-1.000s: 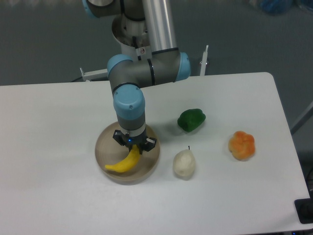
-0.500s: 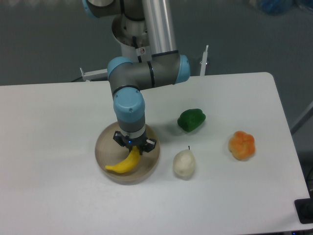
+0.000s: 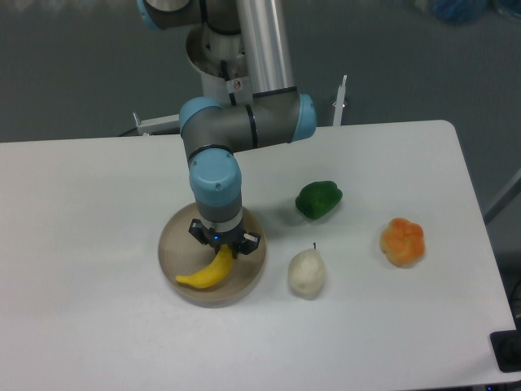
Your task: Place bananas on a plate
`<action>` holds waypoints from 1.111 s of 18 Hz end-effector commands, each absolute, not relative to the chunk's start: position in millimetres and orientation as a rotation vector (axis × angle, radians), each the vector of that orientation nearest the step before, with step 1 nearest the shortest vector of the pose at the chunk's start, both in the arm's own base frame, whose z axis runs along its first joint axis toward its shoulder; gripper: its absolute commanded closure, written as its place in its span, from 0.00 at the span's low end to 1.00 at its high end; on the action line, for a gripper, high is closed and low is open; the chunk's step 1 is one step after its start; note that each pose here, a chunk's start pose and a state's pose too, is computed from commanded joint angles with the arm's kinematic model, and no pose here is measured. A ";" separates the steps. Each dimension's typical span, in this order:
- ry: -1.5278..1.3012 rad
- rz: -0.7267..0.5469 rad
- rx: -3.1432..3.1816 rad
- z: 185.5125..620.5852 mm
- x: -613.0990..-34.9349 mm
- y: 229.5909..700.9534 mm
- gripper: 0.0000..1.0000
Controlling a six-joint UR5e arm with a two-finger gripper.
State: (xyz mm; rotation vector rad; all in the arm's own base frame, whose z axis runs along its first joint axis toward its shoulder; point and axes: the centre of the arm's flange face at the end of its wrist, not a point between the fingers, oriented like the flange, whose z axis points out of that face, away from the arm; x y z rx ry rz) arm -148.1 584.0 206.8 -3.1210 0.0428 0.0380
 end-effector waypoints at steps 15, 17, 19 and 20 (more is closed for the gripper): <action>0.043 0.231 -2.961 302.8 -260.6 595.7 0.00; 0.148 0.287 -2.961 310.5 -279.1 591.2 0.00; 0.208 0.338 -2.947 324.4 -302.0 588.7 0.00; 0.204 0.358 -2.944 328.6 -313.7 587.8 0.00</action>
